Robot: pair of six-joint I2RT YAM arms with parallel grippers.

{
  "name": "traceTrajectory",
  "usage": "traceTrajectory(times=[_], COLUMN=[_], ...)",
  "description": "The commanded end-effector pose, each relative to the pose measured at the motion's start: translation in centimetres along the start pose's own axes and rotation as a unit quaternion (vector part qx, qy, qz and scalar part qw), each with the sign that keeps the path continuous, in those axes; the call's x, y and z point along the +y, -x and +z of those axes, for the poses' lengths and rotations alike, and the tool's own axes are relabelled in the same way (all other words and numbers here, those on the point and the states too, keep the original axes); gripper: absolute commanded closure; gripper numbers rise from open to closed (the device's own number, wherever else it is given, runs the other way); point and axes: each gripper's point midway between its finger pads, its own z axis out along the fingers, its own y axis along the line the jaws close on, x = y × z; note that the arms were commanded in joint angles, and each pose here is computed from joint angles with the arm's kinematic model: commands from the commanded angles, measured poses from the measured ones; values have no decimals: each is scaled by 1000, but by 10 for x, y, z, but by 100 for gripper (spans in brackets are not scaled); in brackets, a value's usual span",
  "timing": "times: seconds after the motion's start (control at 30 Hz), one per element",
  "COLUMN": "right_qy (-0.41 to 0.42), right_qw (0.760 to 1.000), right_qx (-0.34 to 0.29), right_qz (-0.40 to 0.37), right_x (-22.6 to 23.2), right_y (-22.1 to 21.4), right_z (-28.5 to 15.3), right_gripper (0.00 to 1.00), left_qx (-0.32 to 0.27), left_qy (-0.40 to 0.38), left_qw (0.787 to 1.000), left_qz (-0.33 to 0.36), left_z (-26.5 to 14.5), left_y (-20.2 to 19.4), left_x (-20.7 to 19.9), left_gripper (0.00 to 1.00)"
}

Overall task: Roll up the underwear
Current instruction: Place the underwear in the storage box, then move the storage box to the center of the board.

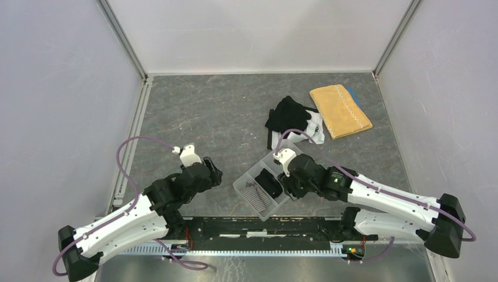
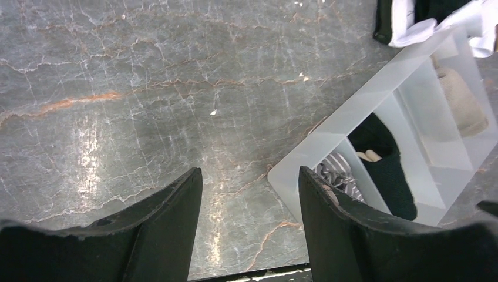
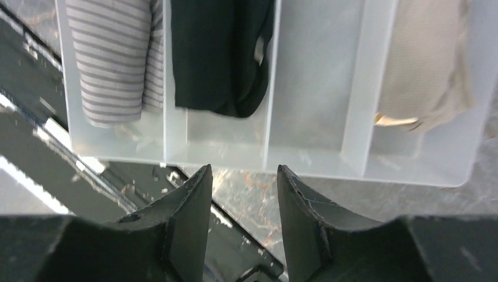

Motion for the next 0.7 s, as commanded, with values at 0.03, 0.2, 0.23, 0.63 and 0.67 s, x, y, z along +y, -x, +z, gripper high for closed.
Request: traceTrajectory(times=[0.03,0.2,0.23,0.63,0.67], right_qy=[63,90,79,28,47], right_qw=[996,993,995,985,981], right_qx=[70,78,60,-156,-172], right_qz=[-4,-21,-19,-68,-79], right_x=[22,49,50,115,129], right_y=[-50,-58,-48,158,180], right_z=[6,30,36,117,122], right_gripper=[52,51,49,48,48], left_qx=[-41,-57,-61,-145,-147], left_qy=[-11,-12,-13,19,23], left_qw=[998,997,997,984,983], left_qz=[-35,-41,-43,-104,-104], left_z=[-17,-33,-37,-91,-93], left_y=[36,55,60,117,118], left_x=[-17,-22,-22,4,6], left_gripper=[32,32,32,31,31])
